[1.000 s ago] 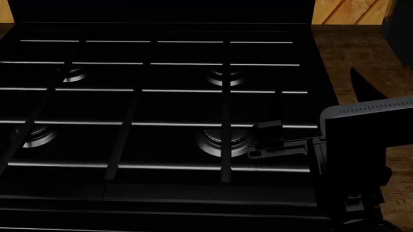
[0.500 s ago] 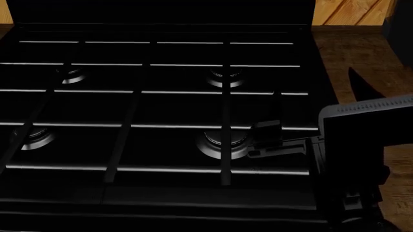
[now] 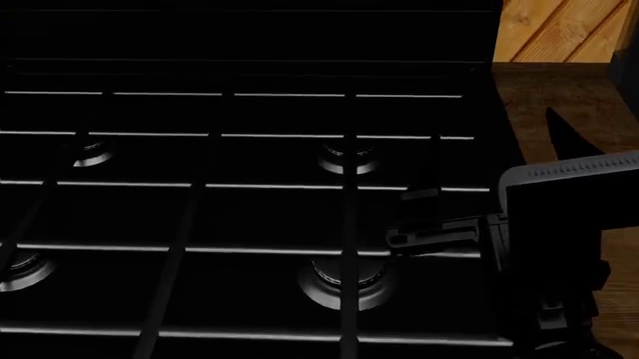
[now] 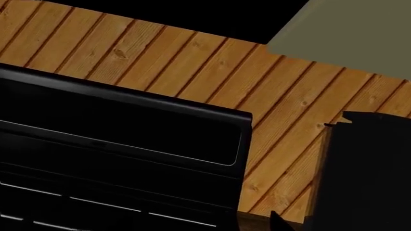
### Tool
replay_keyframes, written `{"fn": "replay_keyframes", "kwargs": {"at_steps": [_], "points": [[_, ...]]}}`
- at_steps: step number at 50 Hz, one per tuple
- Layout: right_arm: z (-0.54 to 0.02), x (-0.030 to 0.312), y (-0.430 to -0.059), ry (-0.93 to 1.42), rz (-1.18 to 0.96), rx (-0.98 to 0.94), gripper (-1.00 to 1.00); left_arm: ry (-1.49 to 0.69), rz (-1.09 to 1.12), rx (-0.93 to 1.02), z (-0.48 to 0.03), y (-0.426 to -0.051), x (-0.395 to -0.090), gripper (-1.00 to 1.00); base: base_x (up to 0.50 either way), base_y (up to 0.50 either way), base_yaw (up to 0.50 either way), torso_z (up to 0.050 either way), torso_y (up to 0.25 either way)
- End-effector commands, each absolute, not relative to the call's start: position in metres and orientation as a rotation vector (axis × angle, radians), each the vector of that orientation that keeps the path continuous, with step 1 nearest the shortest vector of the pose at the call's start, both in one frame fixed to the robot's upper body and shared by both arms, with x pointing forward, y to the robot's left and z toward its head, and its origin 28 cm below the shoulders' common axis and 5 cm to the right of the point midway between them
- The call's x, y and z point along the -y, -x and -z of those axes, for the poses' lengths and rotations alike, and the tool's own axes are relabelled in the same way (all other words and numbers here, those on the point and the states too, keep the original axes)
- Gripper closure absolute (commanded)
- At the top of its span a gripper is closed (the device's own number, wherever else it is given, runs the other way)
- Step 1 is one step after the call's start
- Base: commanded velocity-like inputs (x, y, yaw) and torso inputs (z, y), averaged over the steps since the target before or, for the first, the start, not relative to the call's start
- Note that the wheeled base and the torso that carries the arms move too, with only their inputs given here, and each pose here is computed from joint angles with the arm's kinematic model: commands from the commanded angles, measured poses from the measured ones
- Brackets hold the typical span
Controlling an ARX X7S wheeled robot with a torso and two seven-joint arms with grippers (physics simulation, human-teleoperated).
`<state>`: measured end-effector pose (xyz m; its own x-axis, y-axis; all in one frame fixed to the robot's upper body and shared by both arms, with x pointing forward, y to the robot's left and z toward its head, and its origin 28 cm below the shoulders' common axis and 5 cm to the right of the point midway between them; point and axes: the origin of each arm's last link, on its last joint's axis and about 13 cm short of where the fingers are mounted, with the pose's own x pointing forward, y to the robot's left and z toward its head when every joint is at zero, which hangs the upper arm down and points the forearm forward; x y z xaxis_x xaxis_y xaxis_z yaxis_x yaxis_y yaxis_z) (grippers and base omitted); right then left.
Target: Pick the bell pepper from the counter and place it in the microwave.
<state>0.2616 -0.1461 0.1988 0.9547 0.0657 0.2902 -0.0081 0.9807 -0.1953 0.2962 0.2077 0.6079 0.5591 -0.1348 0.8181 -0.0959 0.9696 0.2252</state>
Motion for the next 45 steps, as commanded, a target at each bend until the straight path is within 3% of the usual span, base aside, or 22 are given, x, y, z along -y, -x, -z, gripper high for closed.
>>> {"fn": "replay_keyframes", "kwargs": {"at_steps": [1,32,45], "points": [[-0.2011,0.1480,-0.2618,0.193,-0.030,0.303,-1.00,-0.220,0.096,0.973,-0.6058,-0.2990,-0.2042,1.00,0.26,0.00,0.00,0.000,0.000],[-0.2022,0.1486,-0.2596,0.193,-0.027,0.305,-1.00,-0.222,0.099,0.972,-0.6059,-0.2988,-0.2039,1.00,0.26,0.00,0.00,0.000,0.001],[-0.2026,0.1482,-0.2596,0.193,-0.032,0.307,-1.00,-0.215,0.101,0.953,-0.6054,-0.2988,-0.2054,1.00,0.00,0.00,0.00,0.000,0.000]]}}
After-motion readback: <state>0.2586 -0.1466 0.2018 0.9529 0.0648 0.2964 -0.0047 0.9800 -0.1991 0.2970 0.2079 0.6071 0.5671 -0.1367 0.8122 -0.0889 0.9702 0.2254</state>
